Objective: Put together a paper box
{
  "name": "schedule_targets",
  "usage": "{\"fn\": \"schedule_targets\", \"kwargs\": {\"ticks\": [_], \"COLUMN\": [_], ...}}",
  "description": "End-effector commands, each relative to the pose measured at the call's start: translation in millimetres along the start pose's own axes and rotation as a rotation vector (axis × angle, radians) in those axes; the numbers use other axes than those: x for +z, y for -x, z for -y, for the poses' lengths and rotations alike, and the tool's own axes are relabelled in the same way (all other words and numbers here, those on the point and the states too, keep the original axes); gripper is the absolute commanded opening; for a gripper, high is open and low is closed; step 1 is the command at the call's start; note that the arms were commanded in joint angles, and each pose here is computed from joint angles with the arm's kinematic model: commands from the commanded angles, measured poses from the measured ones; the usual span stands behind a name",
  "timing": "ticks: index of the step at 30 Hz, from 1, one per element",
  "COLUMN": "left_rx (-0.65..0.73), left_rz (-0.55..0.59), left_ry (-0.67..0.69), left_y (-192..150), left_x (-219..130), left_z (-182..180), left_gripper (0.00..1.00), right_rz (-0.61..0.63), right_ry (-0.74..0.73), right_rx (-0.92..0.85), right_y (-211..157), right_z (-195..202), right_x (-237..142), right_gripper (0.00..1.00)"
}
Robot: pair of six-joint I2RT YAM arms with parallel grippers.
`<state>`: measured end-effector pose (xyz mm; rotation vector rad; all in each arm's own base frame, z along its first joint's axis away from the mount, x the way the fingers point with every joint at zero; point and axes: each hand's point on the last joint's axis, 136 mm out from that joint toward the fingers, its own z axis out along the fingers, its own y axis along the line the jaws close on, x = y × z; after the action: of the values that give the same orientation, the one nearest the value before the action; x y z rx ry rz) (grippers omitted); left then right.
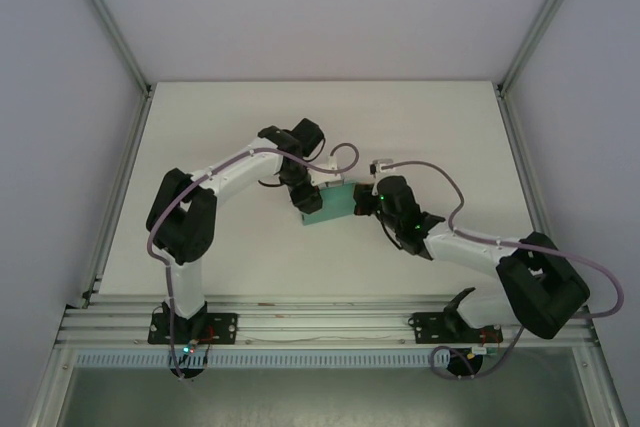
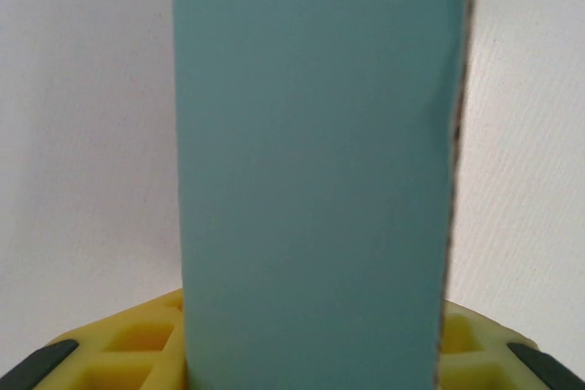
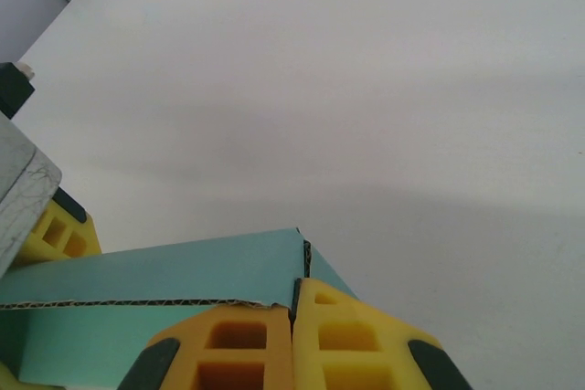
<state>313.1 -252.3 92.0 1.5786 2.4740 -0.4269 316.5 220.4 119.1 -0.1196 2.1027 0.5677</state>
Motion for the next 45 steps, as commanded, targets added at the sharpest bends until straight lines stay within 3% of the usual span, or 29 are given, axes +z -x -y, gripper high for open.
{"fn": "schedule_targets", "kwargs": {"ticks": [1,2,3,5,6,7,10,17,24,26,30,33,36,37,42,45], "left_rx": [-0.017,-0.02,-0.025,-0.036,-0.043,-0.057,-0.106,-0.402,-0.494,-0.499,-0.485,-0.504,-0.541,-0.579,-0.755,-0.845], "left_rz": [0.058,0.058,0.07,0.1,0.112,0.125,0.177,0.25,0.292,0.281,0.281,0.278,0.314,0.326,0.374,0.306], "left_ry": [0.073,0.076,0.089,0.112,0.126,0.145,0.211,0.429,0.423,0.424,0.387,0.388,0.366,0.358,0.212,0.196], "left_y": [19.2,19.7,21.7,26.2,27.7,29.2,30.7,2.7,-10.6,-12.5,-9.9,-9.1,-2.5,-1.4,4.9,-3.3], "left_x": [-1.6,-1.0,-6.4,-17.7,-21.8,-25.9,-40.6,-69.7,-74.2,-73.9,-66.2,-65.4,-69.0,-69.9,-61.3,-56.5], "left_z": [-14.6,-14.7,-15.2,-14.6,-14.9,-15.5,-18.4,-37.5,-28.2,-28.2,-24.2,-26.2,-24.2,-23.6,-6.5,-3.6], "left_gripper": [0.41,0.46,0.63,0.75,0.92,1.0,1.0,0.99,0.58,0.48,0.41,0.19,0.08,0.0,0.0,0.0], "right_rz": [-0.241,-0.24,-0.244,-0.246,-0.249,-0.256,-0.293,-0.342,-0.41,-0.421,-0.429,-0.429,-0.429,-0.431,-0.421,-0.443], "right_ry": [-0.152,-0.156,-0.159,-0.157,-0.152,-0.158,-0.174,-0.211,-0.221,-0.236,-0.252,-0.235,-0.25,-0.266,-0.343,-0.353], "right_rx": [-0.013,-0.008,-0.008,-0.008,-0.003,0.01,0.024,0.02,-0.007,-0.013,-0.015,-0.01,-0.037,-0.053,-0.125,-0.145], "right_y": [-77.7,-74.3,-70.6,-63.4,-60.4,-58.0,-54.5,-49.5,-44.6,-45.2,-44.2,-44.5,-45.1,-44.8,-45.9,-49.9], "right_z": [43.0,41.5,39.2,33.8,31.1,30.2,26.9,23.1,14.1,15.6,16.1,12.4,11.1,11.7,12.1,11.0], "right_x": [-4.6,-4.7,-5.4,-7.5,-8.6,-10.2,-14.9,-22.5,-21.4,-20.3,-19.3,-18.2,-18.7,-19.7,-24.4,-24.3], "right_gripper": [0.0,0.0,0.0,0.0,0.0,0.0,0.0,0.0,0.0,0.0,0.0,0.0,0.0,0.0,0.0,0.0]}}
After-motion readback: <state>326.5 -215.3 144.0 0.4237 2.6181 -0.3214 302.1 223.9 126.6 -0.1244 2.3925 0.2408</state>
